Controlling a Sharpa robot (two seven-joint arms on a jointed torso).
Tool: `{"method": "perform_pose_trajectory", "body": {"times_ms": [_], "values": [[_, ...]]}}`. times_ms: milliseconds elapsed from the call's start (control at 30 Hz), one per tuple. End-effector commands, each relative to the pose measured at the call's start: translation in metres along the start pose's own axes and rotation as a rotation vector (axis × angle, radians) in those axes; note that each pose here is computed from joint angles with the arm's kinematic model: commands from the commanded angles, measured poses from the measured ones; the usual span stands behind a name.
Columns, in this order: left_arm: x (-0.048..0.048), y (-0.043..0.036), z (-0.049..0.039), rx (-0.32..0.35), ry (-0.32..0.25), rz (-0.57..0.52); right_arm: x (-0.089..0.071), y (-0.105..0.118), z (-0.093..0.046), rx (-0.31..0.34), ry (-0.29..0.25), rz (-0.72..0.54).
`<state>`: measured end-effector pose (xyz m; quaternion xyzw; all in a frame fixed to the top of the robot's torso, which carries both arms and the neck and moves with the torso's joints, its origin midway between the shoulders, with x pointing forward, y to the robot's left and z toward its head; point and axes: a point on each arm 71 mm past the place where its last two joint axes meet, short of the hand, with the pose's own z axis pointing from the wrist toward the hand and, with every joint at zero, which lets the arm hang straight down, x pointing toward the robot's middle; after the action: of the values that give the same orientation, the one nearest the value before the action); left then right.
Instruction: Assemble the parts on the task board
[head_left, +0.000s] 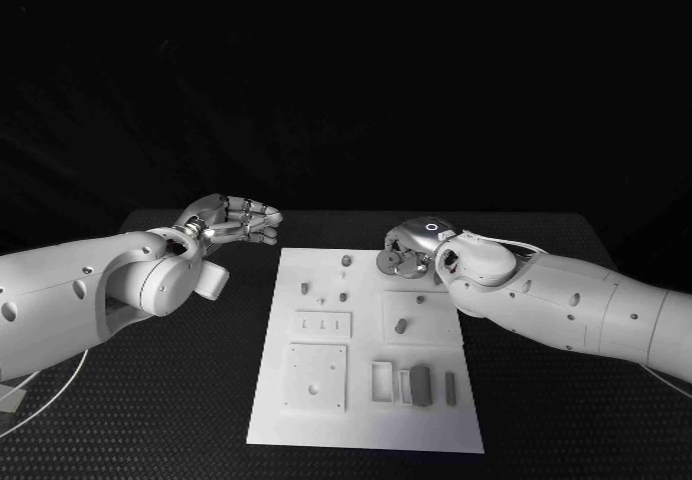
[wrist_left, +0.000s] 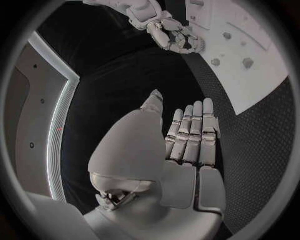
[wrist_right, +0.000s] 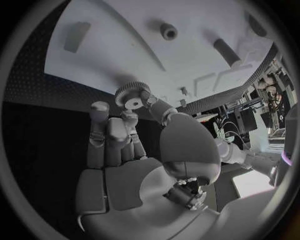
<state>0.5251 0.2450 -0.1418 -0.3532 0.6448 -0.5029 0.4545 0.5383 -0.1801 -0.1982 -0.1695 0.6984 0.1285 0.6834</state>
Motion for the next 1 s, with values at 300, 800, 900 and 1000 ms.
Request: {"method": "perform_pose_trajectory", "body": {"times_ms": [300,800,900,1000], "values": [[0.0025,-0.0022,-0.0001,0.014,0.013,0.001,-0.020,0.035,-0.005,-0.057,-0.149,-0.058],[0.0044,-0.0028,0.0006,0.015,0.016,0.000,-0.022,0.073,0.004,-0.131,-0.177,-0.081],[0.0057,-0.0032,0.0018,0.016,0.017,0.001,-0.019,0.076,0.007,-0.132,-0.169,-0.083],[0.0077,-0.0038,0.0026,0.018,0.023,0.000,-0.014,0.080,0.010,-0.136,-0.160,-0.085]]}}
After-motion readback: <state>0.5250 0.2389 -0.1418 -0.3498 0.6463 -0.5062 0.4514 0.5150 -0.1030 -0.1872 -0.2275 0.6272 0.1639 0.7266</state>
